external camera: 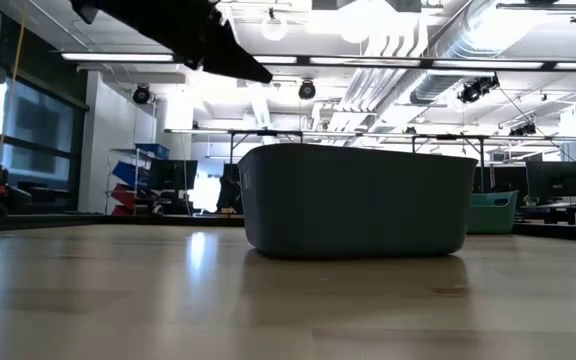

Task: Sort batteries
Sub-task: Put the black battery into the green bin

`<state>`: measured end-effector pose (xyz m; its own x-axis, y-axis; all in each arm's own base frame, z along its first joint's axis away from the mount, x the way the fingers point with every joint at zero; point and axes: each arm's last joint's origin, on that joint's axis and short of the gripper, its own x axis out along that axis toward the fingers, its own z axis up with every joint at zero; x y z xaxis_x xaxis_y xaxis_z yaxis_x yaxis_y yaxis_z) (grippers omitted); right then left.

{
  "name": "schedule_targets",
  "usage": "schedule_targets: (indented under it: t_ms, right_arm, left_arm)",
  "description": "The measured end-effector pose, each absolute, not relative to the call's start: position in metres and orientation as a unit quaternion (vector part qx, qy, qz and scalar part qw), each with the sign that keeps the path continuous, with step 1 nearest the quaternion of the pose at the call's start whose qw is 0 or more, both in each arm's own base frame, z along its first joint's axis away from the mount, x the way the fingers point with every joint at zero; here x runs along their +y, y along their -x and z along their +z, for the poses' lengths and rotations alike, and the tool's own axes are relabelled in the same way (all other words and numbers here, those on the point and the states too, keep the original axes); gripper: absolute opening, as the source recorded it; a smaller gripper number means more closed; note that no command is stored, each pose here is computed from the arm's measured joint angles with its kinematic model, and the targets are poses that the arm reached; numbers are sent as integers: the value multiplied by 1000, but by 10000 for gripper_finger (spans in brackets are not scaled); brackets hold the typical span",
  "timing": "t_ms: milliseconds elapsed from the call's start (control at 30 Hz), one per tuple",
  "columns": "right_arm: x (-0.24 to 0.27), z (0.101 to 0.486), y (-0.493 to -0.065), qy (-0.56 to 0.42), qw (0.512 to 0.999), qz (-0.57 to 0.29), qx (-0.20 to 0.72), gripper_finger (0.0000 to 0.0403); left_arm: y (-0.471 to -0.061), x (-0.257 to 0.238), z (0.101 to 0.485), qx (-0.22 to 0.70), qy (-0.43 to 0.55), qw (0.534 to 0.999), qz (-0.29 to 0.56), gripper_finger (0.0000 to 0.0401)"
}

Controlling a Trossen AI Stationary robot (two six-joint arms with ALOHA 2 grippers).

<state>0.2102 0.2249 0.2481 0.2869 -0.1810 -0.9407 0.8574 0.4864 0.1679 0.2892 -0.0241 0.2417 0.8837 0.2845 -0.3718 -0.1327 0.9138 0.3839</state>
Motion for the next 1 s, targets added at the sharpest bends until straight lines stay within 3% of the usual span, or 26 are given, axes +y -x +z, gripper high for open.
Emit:
schedule_targets:
  t_ms: [167,333,433,667,800,1000]
  right_arm:
    - [218,237,-188,-366,674,-437,470,167]
    - [200,203,-174,-373,573,-517,515,222]
    - [189,183,-172,-387,542,-516,538,238]
    - [158,149,-173,-458,535,-454,546,231]
    - [147,141,-168,-464,515,-461,554,215]
    - [148,139,-170,-465,524,-443,560,189]
  left_arm:
    - [-290,-25,244,204,-201,952,104,48]
    - [-290,-26,245,202,-206,952,98,48]
    - [-291,-26,246,194,-211,954,86,48]
    - [-293,-27,249,176,-218,958,66,48]
    - [-292,-27,249,177,-220,957,66,48]
    - [-292,-27,248,178,-221,957,65,48]
